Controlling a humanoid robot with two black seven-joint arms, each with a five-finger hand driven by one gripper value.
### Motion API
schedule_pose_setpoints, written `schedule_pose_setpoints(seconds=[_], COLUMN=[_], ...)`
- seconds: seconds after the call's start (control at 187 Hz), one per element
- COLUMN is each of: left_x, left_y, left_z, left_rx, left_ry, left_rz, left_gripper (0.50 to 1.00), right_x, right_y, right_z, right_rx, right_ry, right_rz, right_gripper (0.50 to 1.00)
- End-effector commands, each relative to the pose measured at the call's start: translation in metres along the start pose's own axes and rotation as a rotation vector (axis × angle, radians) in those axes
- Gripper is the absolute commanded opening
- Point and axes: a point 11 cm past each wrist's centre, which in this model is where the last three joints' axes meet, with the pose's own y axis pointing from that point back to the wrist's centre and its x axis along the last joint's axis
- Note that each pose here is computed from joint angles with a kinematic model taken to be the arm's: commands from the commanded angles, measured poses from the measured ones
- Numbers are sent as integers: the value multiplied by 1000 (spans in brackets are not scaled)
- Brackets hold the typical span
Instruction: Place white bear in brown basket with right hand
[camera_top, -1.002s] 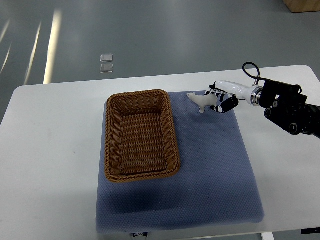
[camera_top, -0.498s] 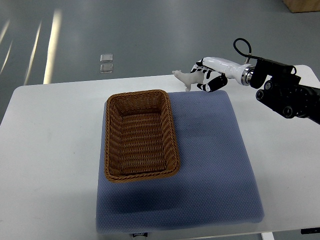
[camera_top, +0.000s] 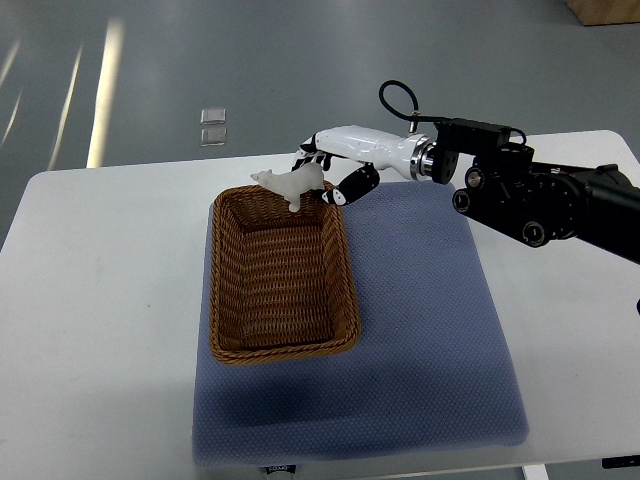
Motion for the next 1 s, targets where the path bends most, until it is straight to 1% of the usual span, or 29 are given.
schedule_pose_setpoints(seconds=[0.0,0.048,0.118,0.155,0.171,0.209,0.23,0.246,0.252,0.257,0.289,0.413,0.471,0.509,0.766,0.884,0.996], left_x=[0,0,0,0,1,0,0,0,0,0,0,1,0,0,0,0,0], left_y=[0,0,0,0,0,0,0,0,0,0,0,0,0,0,0,0,0], left_z=[0,-1,-1,-1,-2,-2,-2,-2,-2,-2,-2,-2,-2,-2,-2,-2,-2], left_rx=[0,1,1,1,3,3,3,3,3,3,3,3,3,3,3,3,3], left_ry=[2,2,2,2,2,1,2,1,1,2,1,3,2,2,1,1,1], left_rz=[0,0,0,0,2,0,0,0,0,0,0,2,0,0,-1,-1,0], left_gripper=[1000,1000,1000,1000,1000,1000,1000,1000,1000,1000,1000,1000,1000,1000,1000,1000,1000], right_x=[-14,-18,-22,-23,-24,-23,-22,-21,-21,-21,-21,-21,-21,-19,-9,2,8], right_y=[-12,-15,-17,-18,-18,-18,-18,-18,-18,-18,-18,-17,-16,-16,-10,-3,12], right_z=[-14,-19,-21,-22,-22,-23,-23,-23,-23,-23,-22,-17,-15,-13,0,15,44], right_rx=[37,47,54,55,56,57,58,57,57,57,54,41,35,27,-9,-51,-113], right_ry=[16,22,35,41,46,51,54,56,56,56,56,53,48,47,0,-136,-372], right_rz=[-36,-49,-63,-67,-71,-70,-70,-68,-68,-68,-67,-65,-60,-52,55,169,324], right_gripper=[627,641,646,662,676,684,697,721,721,735,766,823,829,844,848,848,848])
